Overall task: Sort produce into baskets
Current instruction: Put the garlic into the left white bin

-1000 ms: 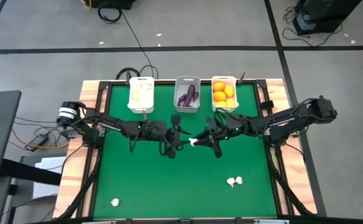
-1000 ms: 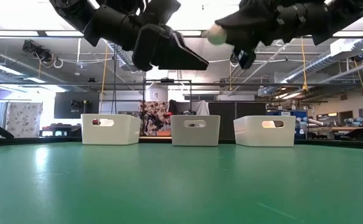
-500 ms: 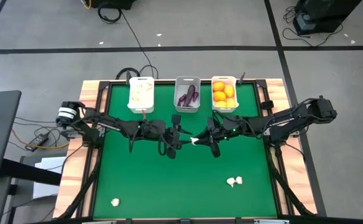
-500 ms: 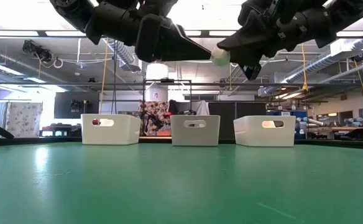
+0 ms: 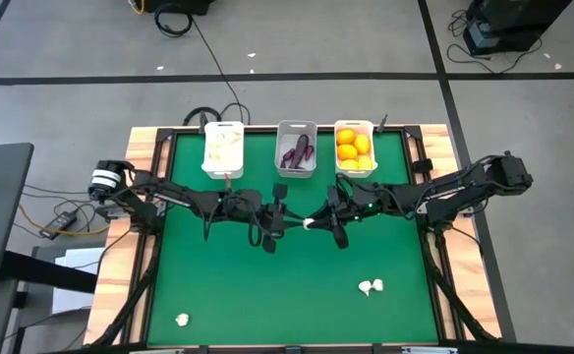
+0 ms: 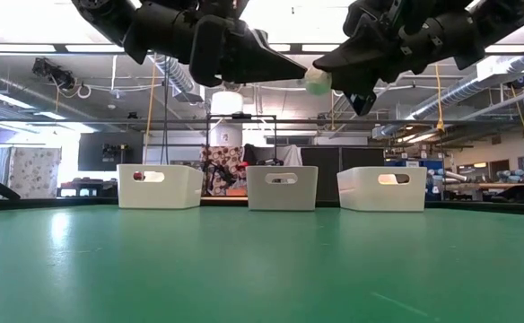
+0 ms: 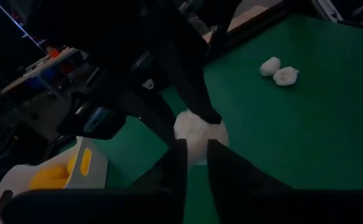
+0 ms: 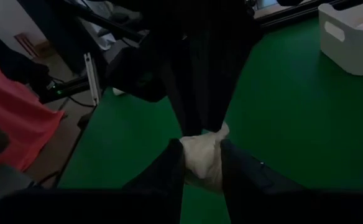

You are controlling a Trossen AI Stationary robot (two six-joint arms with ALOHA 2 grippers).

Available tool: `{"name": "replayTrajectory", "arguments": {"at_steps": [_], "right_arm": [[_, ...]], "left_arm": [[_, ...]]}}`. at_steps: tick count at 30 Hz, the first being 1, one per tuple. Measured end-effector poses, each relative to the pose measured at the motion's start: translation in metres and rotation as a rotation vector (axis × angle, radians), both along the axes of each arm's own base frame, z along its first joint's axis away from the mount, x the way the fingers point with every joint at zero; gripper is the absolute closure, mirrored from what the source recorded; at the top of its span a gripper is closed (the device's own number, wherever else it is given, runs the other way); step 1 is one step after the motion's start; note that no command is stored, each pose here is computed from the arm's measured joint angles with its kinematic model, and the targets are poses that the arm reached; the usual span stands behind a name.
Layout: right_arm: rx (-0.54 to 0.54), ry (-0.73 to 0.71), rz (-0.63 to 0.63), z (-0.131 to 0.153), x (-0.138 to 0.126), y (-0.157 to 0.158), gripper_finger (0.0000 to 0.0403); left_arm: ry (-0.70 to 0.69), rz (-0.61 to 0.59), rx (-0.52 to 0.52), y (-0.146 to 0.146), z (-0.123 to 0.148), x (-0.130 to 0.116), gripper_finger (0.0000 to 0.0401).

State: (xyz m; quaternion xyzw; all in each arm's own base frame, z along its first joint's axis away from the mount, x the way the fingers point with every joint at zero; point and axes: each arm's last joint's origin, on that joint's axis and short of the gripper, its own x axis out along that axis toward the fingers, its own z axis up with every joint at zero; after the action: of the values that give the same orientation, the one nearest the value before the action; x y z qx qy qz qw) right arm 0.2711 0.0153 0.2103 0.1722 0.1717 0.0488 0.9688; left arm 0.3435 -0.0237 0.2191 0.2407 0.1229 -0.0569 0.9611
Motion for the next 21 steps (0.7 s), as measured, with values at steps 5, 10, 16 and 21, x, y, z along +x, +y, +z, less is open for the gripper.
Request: {"name": "replayTrajectory", "arguments": {"at_steps": [5,10,16,21], "right_arm": [[0.004,-0.009,0.015,0.0006,0.0001,0.0004,0.0308],[0.003,-0.01,0.016,0.0007,0.0002,0.0004,0.0308],[0.012,-0.033,0.046,0.0031,0.0008,0.0016,0.0308],[0.018,-0.031,0.066,0.0031,0.0006,0.0023,0.0308]], "left_arm": [[-0.003,0.021,0.013,0.0017,0.0005,0.0001,0.0359],[-0.002,0.033,0.013,0.0021,0.0005,0.0,0.0341],[0.038,0.048,0.027,0.0032,-0.0033,-0.001,0.0277],[0.045,0.048,0.029,0.0033,-0.0042,-0.0011,0.0254]]}}
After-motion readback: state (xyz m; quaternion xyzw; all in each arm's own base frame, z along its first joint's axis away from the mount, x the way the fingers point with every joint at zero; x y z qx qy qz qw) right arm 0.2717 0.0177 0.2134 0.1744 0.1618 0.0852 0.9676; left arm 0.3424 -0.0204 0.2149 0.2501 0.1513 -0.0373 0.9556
